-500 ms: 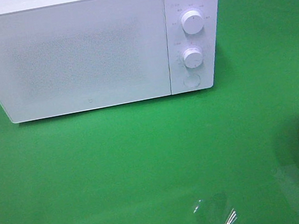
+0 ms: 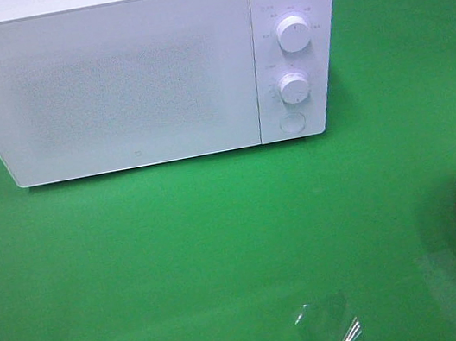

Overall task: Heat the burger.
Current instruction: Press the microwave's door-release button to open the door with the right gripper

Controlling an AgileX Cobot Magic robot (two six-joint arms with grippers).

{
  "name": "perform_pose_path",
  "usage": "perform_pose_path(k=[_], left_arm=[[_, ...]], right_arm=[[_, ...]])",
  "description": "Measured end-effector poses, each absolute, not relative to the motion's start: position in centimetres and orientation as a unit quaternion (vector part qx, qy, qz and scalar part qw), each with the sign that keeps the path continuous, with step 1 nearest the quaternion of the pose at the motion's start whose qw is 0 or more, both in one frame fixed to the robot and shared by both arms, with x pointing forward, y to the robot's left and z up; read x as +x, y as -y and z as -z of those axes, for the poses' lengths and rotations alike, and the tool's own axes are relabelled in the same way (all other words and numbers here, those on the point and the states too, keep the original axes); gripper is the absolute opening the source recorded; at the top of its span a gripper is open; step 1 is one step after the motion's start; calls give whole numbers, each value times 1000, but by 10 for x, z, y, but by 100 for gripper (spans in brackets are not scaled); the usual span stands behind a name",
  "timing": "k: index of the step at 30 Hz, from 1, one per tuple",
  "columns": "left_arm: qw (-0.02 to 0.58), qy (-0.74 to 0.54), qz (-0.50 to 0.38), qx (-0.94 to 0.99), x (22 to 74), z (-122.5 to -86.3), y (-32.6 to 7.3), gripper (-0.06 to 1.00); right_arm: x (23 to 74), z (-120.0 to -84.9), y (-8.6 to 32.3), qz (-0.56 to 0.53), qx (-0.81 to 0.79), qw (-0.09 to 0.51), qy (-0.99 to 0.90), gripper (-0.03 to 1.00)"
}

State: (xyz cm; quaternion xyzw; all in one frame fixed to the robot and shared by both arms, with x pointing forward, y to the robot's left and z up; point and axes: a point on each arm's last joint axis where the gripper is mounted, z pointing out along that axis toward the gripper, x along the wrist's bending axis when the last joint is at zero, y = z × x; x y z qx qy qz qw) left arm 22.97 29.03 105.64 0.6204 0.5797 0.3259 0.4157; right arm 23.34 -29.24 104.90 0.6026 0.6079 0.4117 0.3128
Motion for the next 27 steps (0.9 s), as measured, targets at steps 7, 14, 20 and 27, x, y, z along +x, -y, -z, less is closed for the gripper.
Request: perform_pose_path(k=[7,14,20,27], left_arm=[[416,-580,-326,620,230,-1056,-290,98],[416,-580,-326,620,230,-1056,-290,98],[416,-580,-326,620,230,-1056,-290,98],[416,-580,-326,620,230,-1056,-290,98]], right_arm=[[232,-1055,292,-421,597,321,-603,73],[252,-1075,292,-415,603,316,-604,73],[273,-1079,291,-410,608,312,-604,73],[301,-1082,290,-404,615,307,-604,73]])
